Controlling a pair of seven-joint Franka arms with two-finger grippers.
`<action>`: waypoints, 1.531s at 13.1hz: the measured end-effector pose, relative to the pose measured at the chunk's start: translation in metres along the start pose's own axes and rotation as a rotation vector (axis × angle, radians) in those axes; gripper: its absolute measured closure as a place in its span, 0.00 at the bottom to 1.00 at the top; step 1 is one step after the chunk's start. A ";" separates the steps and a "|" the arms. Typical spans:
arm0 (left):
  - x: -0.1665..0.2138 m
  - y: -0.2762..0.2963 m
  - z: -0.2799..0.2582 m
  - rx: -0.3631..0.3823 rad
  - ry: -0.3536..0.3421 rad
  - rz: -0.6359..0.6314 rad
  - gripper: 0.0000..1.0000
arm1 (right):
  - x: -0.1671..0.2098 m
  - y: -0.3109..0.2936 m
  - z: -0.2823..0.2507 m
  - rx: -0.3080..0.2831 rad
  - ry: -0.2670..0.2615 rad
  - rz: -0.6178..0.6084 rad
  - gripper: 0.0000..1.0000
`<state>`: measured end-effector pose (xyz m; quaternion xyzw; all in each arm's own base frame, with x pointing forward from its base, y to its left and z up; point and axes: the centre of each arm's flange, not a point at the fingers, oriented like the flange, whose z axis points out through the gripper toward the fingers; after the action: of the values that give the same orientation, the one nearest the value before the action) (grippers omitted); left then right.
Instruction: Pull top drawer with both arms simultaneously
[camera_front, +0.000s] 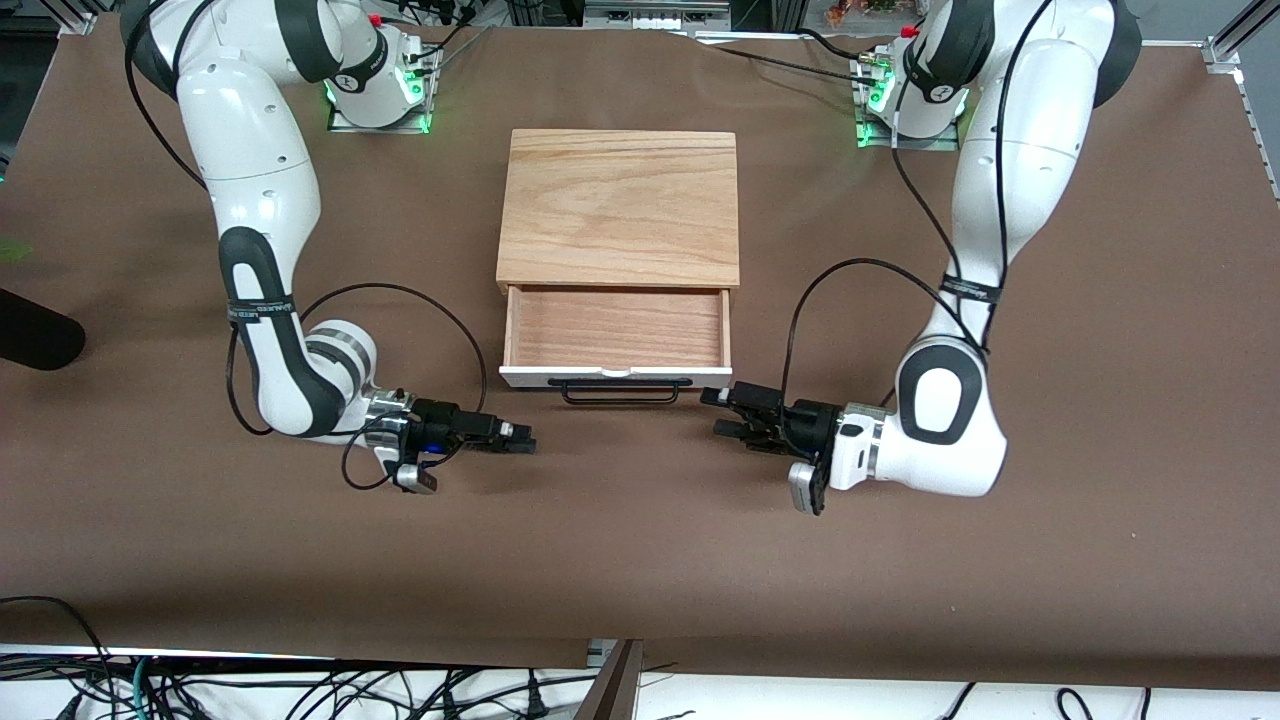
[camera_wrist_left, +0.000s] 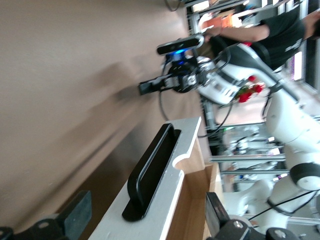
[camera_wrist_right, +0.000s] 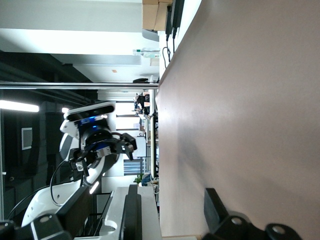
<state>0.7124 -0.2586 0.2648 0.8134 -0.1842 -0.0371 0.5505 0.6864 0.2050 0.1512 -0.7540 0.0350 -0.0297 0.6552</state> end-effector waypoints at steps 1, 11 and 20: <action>0.003 0.015 -0.012 0.056 -0.021 0.005 0.00 | 0.008 -0.008 -0.006 -0.055 -0.021 0.016 0.00; -0.044 0.172 -0.157 0.622 -0.283 -0.159 0.00 | 0.058 -0.163 -0.062 -0.759 -0.151 -0.094 0.00; -0.129 0.259 -0.252 1.225 -0.160 -0.243 0.00 | 0.012 -0.325 -0.223 -1.277 -0.109 -0.327 0.00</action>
<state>0.5913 -0.0770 0.5806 0.9910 -0.1190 -0.0479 -0.0391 0.6826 0.0288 0.5039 -0.9904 -0.1026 -0.0641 0.0670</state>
